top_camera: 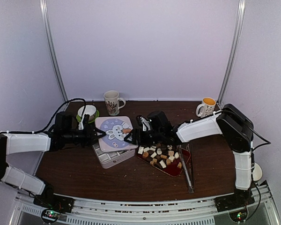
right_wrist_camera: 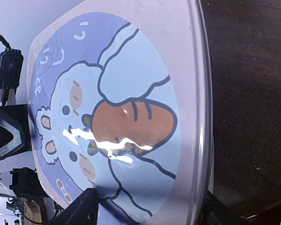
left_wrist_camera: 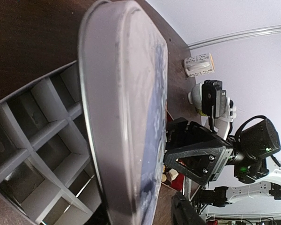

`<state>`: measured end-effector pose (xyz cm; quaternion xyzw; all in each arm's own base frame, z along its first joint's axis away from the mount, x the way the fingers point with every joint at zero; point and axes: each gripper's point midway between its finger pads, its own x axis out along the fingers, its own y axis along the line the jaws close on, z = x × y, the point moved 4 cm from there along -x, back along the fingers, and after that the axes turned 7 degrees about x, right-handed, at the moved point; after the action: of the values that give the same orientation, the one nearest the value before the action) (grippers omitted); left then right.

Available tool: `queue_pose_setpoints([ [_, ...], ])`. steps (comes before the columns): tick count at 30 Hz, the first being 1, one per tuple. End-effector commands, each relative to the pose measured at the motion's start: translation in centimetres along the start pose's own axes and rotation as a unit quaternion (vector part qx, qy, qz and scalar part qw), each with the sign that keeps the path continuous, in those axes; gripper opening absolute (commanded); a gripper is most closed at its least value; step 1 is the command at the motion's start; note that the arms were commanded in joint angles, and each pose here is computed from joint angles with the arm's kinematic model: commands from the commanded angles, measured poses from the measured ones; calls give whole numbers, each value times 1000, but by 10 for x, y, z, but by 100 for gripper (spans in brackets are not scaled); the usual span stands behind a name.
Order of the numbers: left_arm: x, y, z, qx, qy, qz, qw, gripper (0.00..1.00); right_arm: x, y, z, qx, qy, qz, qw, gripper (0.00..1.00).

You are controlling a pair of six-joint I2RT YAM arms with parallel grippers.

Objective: Pack the chocolate
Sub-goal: Pick up the box lid from the packing box, then put down the box lid at the corner of the board.

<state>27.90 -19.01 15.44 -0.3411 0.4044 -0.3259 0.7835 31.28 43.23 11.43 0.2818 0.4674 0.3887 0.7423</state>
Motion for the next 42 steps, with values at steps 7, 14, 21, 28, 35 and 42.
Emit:
queue_pose_setpoints([
  [7,-25,-49,11,83,-36,-83,992,29,-30,39,14,-35,-38,60,997,70],
  [14,-39,-62,10,105,-44,-95,989,17,-45,54,18,-41,-56,86,994,71],
  [21,-58,-79,11,140,-59,-96,984,1,-55,61,21,-50,-65,91,992,71],
  [28,-79,-82,15,167,-80,-35,982,0,-65,67,23,-59,-77,92,991,74],
  [35,-139,-86,28,240,-100,148,954,0,-76,66,24,-75,-85,71,991,76],
  [42,-202,-60,36,272,-63,388,878,0,-79,58,21,-83,-81,49,992,76],
])
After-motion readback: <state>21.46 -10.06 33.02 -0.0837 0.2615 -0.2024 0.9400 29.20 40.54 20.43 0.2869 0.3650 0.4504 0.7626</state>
